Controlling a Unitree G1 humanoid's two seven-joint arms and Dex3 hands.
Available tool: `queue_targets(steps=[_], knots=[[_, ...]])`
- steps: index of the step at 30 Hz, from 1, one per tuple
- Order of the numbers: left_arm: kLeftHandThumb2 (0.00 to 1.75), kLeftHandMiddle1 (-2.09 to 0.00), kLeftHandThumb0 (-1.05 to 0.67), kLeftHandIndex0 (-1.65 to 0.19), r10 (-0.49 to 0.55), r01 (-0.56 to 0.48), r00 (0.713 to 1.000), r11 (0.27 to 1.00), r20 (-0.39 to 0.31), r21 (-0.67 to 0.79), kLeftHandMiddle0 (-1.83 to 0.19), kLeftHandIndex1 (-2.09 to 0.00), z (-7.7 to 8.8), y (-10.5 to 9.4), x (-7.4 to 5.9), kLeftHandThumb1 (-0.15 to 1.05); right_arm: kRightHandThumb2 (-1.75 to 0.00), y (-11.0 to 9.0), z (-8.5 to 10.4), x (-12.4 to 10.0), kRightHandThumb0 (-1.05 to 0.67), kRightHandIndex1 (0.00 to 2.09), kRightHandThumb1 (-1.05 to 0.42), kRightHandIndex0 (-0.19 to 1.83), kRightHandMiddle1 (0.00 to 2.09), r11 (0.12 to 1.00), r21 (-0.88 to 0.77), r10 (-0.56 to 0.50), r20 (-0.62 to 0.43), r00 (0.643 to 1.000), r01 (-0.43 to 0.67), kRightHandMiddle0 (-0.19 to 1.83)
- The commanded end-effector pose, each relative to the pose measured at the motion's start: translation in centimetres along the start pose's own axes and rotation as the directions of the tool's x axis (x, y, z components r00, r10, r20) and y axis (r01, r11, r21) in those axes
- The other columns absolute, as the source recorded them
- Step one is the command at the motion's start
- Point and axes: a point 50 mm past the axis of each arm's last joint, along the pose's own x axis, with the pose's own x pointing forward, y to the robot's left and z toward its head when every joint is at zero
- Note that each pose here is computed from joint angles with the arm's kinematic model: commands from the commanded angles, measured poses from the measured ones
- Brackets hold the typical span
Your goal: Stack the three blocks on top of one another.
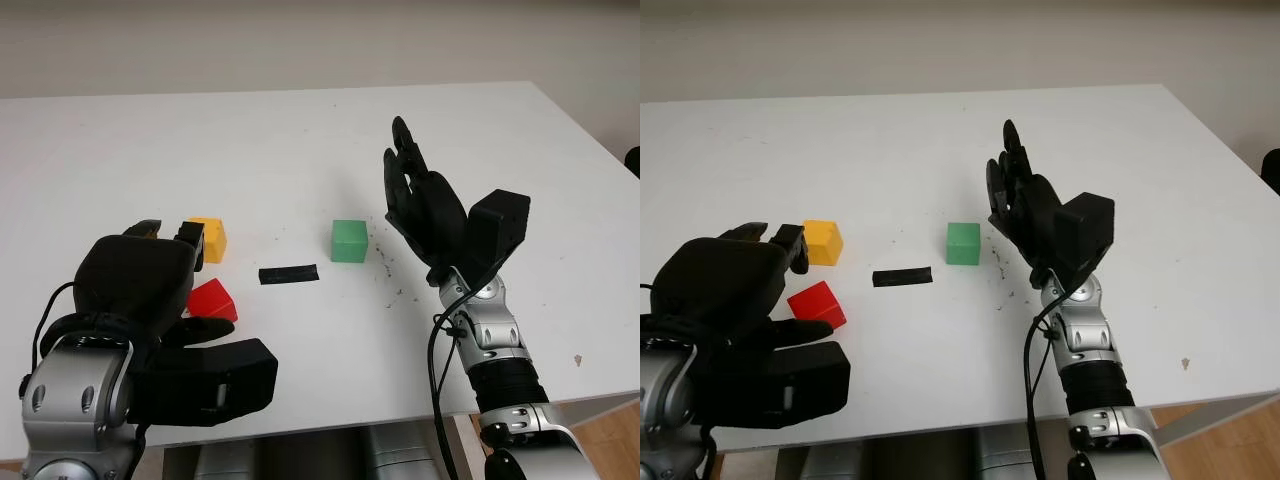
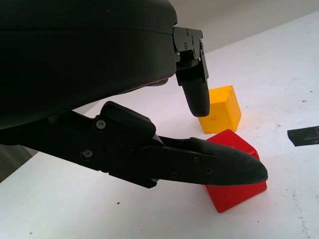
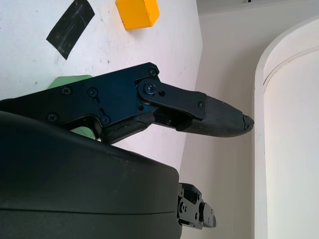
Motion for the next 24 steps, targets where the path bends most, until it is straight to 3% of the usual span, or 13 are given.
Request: queue_targets(steps=[1, 15, 24], knots=[[0.31, -0.05, -0.94, 0.11, 0.000, 0.000, 1.000, 1.000, -0.005, -0.006, -0.19, -1.43, 0.0, -0.1, 0.0, 1.05, -0.69, 0.0, 0.4, 0.0, -0.72, 0.00, -1.05, -0.19, 0.00, 1.000, 0.000, 0.001, 0.020, 1.000, -0.001, -0.19], [0.26, -0.05, -0.95, 0.10, -0.055, 0.057, 0.997, 0.997, 0.045, -0.057, -0.17, -1.43, 0.3, -0.7, 0.2, 1.05, -0.69, 0.0, 0.4, -0.1, -0.72, 0.00, -1.05, -0.19, 0.00, 1.000, 0.008, -0.006, 0.019, 1.000, 0.005, -0.19], [0.26, -0.05, -0.95, 0.12, -0.076, 0.077, 0.997, 0.996, 0.019, -0.037, -0.15, -1.32, 0.3, -1.1, 0.4, 1.05, -0.69, -0.1, 0.5, -0.2, -0.71, 0.00, -1.05, -0.19, 0.00, 1.000, 0.003, 0.001, 0.015, 1.000, -0.001, -0.19]])
